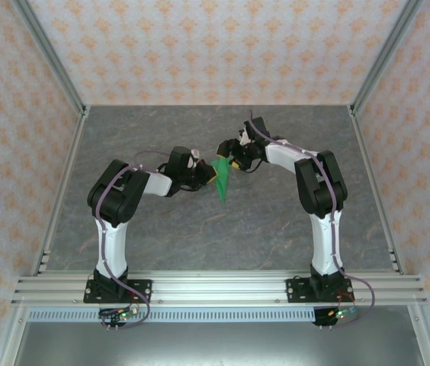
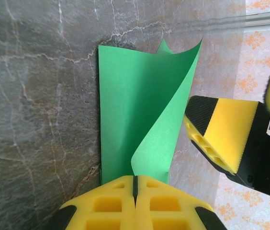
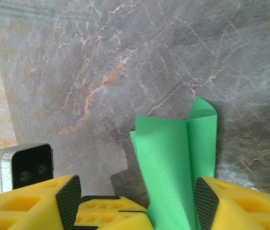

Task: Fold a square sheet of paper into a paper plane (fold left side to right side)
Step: Fold the wing for the fifth time at the center of the table.

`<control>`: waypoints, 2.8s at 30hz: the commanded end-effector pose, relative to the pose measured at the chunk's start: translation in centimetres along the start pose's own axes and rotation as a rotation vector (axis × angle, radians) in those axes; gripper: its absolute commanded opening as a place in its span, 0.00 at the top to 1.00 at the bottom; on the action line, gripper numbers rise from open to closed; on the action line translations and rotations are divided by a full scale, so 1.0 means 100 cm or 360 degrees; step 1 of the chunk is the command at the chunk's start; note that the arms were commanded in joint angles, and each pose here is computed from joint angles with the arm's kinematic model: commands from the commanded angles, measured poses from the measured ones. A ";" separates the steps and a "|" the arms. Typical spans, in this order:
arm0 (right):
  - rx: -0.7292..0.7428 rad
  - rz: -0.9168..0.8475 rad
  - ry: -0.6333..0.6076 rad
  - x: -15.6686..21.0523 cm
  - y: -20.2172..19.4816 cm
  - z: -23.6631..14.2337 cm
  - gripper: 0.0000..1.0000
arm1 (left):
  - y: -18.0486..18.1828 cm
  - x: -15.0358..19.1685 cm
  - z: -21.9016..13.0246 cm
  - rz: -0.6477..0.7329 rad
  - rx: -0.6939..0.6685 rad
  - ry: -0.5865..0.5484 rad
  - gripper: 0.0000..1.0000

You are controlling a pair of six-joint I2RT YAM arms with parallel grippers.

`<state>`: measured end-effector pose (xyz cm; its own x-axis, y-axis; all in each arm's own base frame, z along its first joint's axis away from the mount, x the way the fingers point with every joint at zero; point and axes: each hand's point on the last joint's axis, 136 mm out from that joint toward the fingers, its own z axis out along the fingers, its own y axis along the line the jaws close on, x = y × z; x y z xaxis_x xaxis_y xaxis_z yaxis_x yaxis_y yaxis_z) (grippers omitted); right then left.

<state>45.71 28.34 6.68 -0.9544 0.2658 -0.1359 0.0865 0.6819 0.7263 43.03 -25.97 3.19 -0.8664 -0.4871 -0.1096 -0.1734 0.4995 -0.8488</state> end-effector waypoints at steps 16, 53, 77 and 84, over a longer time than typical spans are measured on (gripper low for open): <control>0.0165 -0.0017 0.0117 0.011 -0.022 0.024 0.33 | -0.011 -0.013 -0.002 0.0099 -0.0017 -0.0040 1.00; 0.0258 -0.0048 0.0189 0.024 -0.039 0.026 0.33 | 0.026 -0.011 0.010 0.0117 -0.0179 0.0002 1.00; 0.0047 -0.0086 0.0038 0.020 0.017 -0.015 0.82 | 0.053 -0.001 0.006 0.0097 -0.0296 0.0014 1.00; 0.0058 -0.0040 0.0084 0.024 0.003 0.002 0.85 | 0.062 -0.002 0.005 0.0087 -0.0364 0.0003 1.00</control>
<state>43.35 28.91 7.72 -0.9674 0.2107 -0.1407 0.0576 0.7235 0.6879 44.05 -25.63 2.29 -0.8784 -0.4345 -0.1989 -0.1062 0.5834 -0.8052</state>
